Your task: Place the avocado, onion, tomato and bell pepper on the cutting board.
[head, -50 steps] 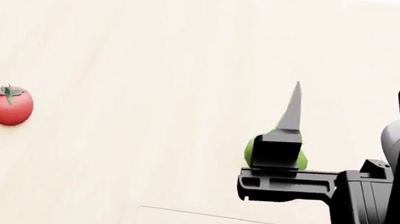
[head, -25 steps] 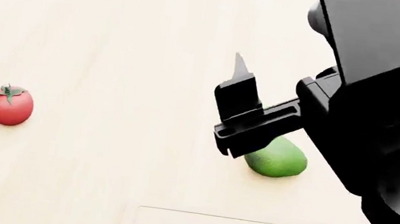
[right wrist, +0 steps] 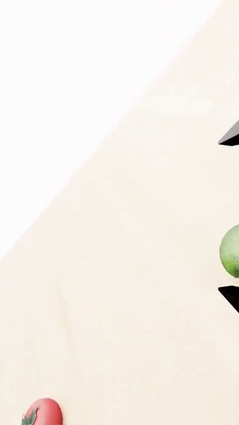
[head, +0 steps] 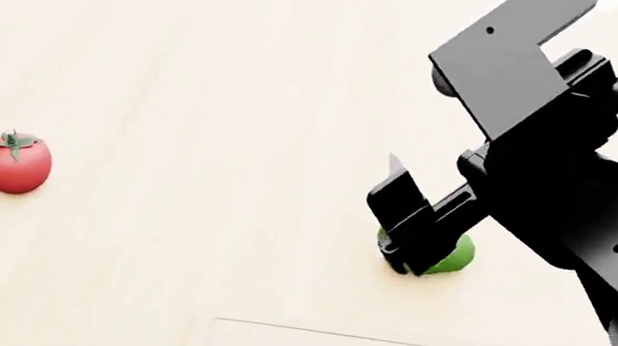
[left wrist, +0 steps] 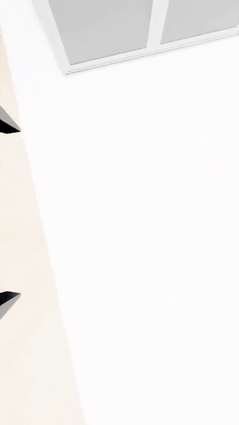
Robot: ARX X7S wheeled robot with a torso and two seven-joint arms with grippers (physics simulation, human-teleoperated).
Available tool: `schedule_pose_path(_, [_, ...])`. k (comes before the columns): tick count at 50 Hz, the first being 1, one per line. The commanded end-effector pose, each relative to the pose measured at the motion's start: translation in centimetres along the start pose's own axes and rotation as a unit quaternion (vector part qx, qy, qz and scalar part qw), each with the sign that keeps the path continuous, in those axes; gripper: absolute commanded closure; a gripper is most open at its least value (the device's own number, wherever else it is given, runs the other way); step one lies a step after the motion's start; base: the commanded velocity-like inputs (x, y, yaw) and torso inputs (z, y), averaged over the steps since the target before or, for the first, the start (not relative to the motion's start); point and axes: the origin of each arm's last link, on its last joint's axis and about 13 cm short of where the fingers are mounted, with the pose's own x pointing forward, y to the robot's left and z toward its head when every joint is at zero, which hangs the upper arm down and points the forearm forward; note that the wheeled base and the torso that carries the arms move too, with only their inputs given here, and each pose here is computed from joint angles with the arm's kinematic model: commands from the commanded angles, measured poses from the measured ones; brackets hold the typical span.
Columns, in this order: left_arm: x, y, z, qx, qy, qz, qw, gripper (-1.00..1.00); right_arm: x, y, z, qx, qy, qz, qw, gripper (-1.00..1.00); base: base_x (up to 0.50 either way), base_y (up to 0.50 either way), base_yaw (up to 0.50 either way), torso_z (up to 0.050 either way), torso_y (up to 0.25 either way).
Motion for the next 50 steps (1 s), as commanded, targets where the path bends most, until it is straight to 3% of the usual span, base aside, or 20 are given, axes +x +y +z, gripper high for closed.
schedule_pose_path(1, [0.0, -0.1, 0.6, -0.028, -0.023, -0.011, 0.999, -1.0, 1.1, -0.3, -0.6, -0.053, 0.02, 0.022, 0.998, -1.0, 0.0, 0.0, 0.0, 0.0, 0.0])
schedule_pose_path(14, [-0.3, -0.3, 0.7, -0.028, -0.021, -0.013, 0.999, -1.0, 4.0, 0.2, -1.6, -0.074, 0.033, 0.034, 0.996, -1.0, 0.0, 0.0, 0.0, 0.0, 0.0])
schedule_pose_path(26, [-0.5, -0.3, 0.8, -0.025, -0.018, -0.013, 0.999, -1.0, 7.1, 0.8, -3.8, -0.061, 0.056, 0.04, 0.996, -1.0, 0.0, 0.0, 0.0, 0.0, 0.0])
schedule_pose_path(50, [-1.0, 0.3, 1.4, -0.014, -0.007, -0.015, 1.0, -1.0, 9.9, 2.5, -7.1, -0.038, 0.09, 0.049, 0.994, -1.0, 0.0, 0.0, 0.0, 0.0, 0.0])
